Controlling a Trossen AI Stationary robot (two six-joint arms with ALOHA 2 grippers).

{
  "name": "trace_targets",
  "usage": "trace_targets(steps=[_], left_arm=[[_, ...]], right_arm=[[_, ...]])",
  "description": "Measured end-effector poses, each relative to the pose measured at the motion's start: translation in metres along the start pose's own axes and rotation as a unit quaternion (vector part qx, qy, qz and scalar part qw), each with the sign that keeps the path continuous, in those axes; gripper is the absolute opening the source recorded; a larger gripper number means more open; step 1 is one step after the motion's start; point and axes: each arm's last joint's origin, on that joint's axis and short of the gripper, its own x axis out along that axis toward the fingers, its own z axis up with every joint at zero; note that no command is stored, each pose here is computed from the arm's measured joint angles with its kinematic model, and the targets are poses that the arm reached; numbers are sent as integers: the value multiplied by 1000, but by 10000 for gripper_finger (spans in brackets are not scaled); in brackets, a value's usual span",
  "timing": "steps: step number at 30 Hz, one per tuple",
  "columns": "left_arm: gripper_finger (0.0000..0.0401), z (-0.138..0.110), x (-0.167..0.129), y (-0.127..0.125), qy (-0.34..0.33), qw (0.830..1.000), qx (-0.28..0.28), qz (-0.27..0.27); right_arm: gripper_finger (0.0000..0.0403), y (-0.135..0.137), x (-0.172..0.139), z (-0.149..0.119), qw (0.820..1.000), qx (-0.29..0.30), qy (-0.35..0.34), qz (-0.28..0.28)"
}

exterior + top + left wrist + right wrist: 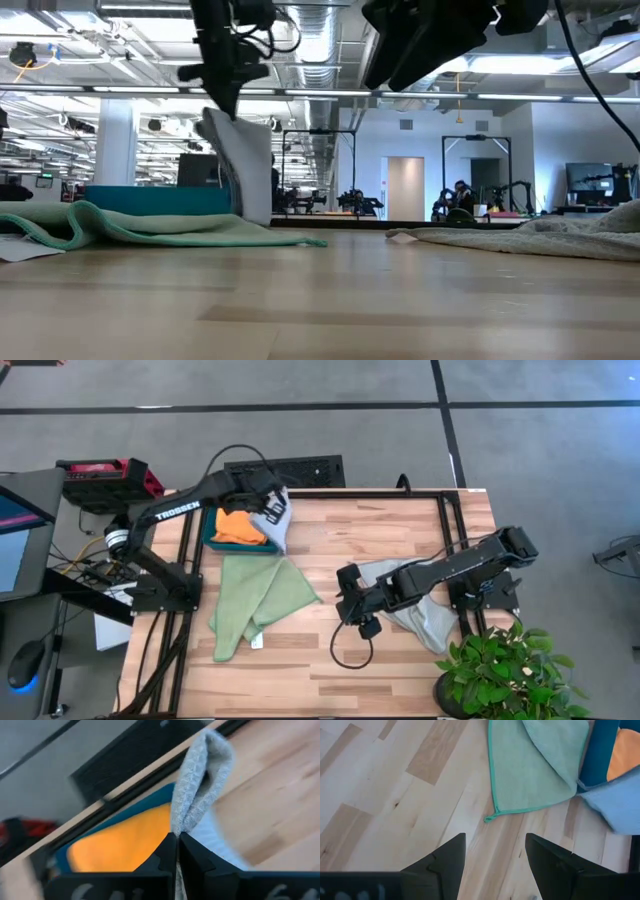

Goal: Fold microfiber towels
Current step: Put the folded gray towel into the blue bin

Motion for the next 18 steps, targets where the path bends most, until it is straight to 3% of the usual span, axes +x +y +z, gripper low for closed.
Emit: trace_targets(steps=[8,18], left_arm=[[0,-16,5,20,62,990,-13,128],[0,-13,18,30,81,980,-24,179]], right_arm=[[230,-3,1,-1,1000,8,2,-2],[230,-4,1,-1,1000,11,3,-3]])
